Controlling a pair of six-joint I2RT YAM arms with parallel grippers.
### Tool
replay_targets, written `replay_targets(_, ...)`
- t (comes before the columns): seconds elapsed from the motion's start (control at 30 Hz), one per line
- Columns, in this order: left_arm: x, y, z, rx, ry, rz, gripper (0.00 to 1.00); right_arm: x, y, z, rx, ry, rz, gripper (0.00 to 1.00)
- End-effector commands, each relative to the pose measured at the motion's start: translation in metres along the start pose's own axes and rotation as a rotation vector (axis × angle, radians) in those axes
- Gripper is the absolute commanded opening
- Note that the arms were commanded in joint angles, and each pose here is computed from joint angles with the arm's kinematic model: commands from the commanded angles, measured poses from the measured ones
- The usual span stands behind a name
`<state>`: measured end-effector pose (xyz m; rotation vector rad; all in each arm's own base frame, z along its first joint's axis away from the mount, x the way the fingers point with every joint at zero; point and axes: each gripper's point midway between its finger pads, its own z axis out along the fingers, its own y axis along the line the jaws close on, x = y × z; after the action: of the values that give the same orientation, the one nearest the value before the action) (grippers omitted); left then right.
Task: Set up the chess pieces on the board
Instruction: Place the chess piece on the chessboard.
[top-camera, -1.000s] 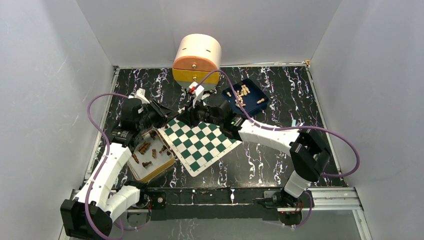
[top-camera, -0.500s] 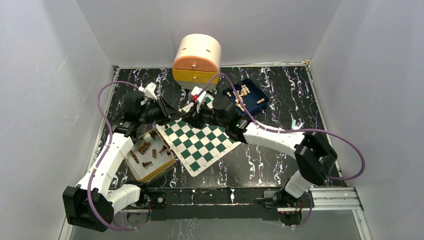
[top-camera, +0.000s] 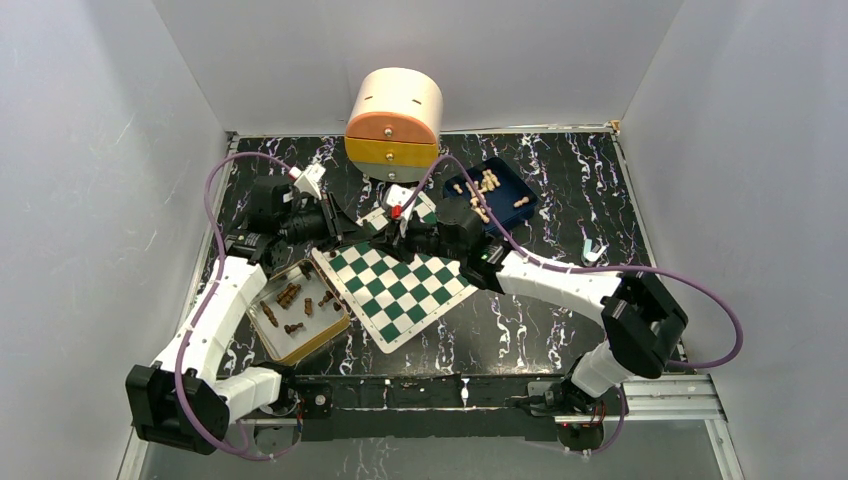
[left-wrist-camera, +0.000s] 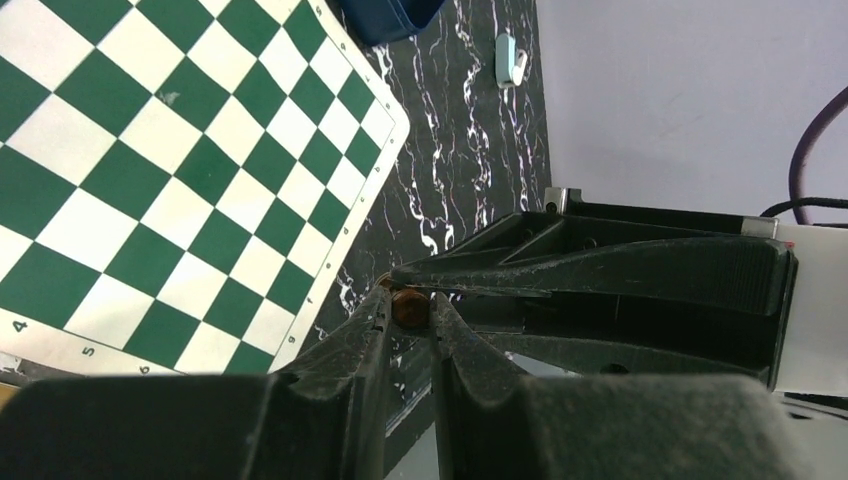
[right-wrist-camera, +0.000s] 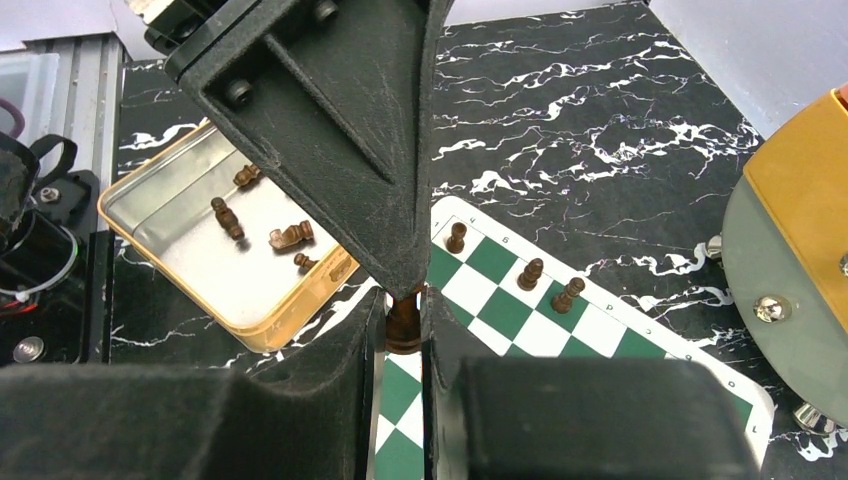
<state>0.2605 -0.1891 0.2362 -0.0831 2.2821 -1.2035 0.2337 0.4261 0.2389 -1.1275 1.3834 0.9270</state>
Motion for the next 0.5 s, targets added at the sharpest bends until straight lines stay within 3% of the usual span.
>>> replay_targets(0.0,0.004,-0.030,-0.009,0.115,0.068,0.070,0.00,-0.026,0.017,-0.001,-0.076,-0.084,-0.076,0.03)
replay_targets(0.1,0.003,-0.028,-0.010,0.093,0.068,0.096,0.00,-0.024,0.016,-0.001,-0.067,-0.077,-0.071,0.14)
replay_targets(0.27,-0.020,-0.006,-0.008,-0.052,-0.030,0.183,0.00,-0.028,0.021,-0.013,-0.061,-0.057,-0.001,0.67)
replay_targets(0.37,-0.037,0.007,-0.005,-0.145,-0.077,0.237,0.00,-0.029,0.022,-0.033,-0.020,-0.056,0.050,0.92)
replay_targets(0.4,-0.043,0.012,-0.003,-0.178,-0.089,0.255,0.00,-0.029,0.023,-0.041,-0.002,-0.054,0.065,0.98)
replay_targets(0.47,-0.053,0.026,0.006,-0.258,-0.100,0.296,0.00,-0.030,0.020,-0.059,0.053,-0.060,0.104,0.99)
